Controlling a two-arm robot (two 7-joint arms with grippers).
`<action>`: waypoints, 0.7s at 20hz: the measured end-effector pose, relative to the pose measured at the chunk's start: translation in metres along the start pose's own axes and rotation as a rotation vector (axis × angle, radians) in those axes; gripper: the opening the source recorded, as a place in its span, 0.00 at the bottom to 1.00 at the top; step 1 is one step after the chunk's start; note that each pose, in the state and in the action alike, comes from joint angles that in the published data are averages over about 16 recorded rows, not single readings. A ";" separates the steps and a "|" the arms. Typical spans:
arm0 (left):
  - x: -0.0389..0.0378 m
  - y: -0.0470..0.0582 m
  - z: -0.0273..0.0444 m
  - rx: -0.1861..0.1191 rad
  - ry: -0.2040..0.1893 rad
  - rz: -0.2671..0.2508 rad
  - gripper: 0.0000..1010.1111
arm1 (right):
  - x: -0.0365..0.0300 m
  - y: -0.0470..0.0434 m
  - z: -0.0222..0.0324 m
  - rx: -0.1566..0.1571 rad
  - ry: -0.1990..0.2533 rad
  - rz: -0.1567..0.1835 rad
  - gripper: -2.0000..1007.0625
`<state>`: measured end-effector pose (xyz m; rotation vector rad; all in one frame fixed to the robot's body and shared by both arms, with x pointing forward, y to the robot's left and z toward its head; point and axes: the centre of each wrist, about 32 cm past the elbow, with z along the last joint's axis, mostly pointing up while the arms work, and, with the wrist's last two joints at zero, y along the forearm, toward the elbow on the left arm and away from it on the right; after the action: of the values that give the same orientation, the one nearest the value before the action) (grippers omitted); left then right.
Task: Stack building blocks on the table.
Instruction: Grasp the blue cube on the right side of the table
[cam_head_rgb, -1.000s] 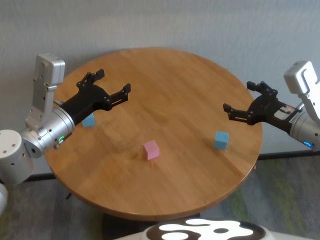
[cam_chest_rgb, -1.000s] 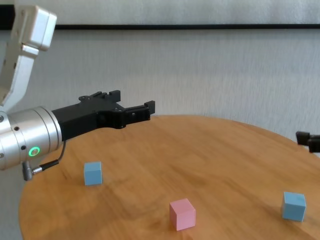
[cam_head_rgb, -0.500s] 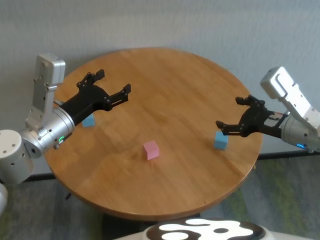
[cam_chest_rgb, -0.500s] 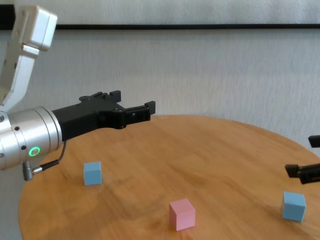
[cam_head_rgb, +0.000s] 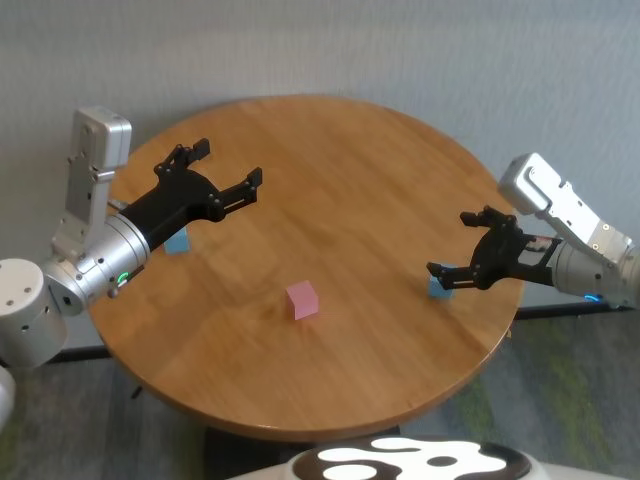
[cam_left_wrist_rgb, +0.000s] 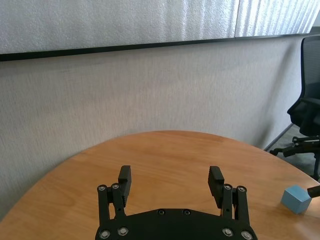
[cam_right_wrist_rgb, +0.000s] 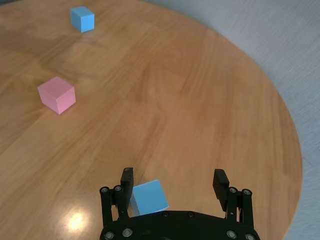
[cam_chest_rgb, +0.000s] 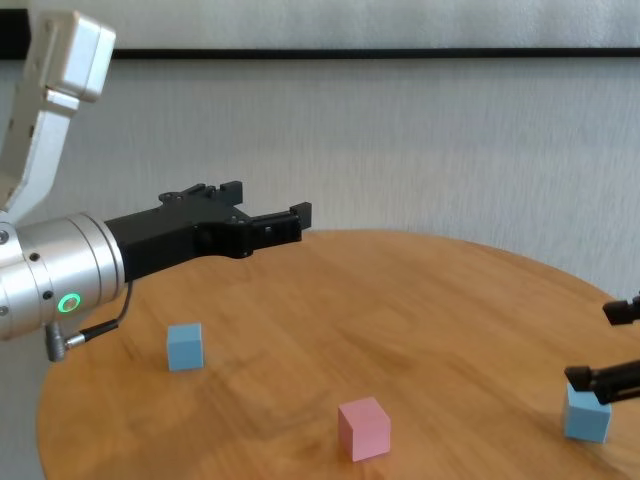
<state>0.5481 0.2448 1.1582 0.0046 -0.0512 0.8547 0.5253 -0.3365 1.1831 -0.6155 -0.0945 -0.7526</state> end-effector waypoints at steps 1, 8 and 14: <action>0.0000 0.000 0.0000 0.000 0.000 0.000 0.99 | 0.0003 0.0010 -0.0007 -0.005 -0.002 0.006 1.00; 0.0000 0.000 0.0001 0.001 0.000 0.000 0.99 | 0.0005 0.0065 -0.0046 -0.027 0.005 0.042 1.00; 0.0000 0.000 0.0001 0.001 0.000 0.000 0.99 | -0.0007 0.0100 -0.0067 -0.042 0.027 0.065 1.00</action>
<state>0.5482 0.2447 1.1583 0.0055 -0.0509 0.8542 0.5305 -0.3342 1.1725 -0.6453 -0.0337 -0.7011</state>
